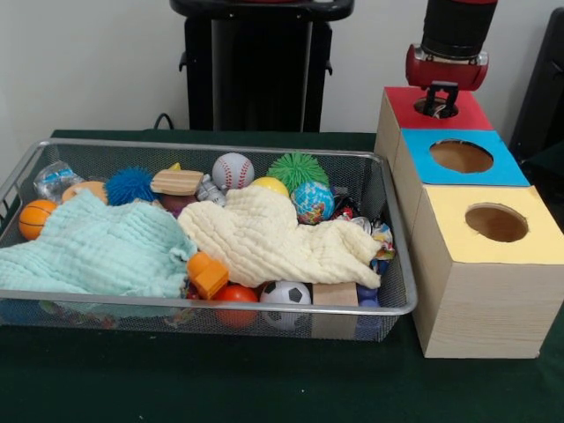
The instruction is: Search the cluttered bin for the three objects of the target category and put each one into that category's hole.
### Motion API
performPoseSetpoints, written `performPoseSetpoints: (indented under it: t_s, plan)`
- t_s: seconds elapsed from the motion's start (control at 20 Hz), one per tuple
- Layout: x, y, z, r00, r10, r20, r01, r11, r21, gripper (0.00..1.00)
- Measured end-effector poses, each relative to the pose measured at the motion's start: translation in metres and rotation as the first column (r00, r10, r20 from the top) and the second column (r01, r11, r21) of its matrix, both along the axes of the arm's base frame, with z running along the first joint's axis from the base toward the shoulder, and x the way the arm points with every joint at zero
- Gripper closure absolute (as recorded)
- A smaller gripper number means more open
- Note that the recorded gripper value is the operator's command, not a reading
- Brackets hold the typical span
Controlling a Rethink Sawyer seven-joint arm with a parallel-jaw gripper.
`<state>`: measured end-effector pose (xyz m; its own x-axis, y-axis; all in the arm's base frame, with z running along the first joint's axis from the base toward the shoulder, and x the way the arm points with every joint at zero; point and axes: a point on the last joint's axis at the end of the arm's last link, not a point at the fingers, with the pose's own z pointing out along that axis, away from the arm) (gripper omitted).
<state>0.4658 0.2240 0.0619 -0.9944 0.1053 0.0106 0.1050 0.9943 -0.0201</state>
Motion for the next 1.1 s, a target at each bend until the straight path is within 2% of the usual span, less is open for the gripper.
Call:
performPoseSetpoints:
  t_s: [0.8,1.1]
  plan:
    - [0.0053,-0.0012,0.0074,0.9999,-0.004,0.016,0.004,1.0000,0.004,1.00]
    - [0.0057,-0.0030,0.0098,0.9999,-0.010,0.004,0.010,0.9999,0.007,1.00]
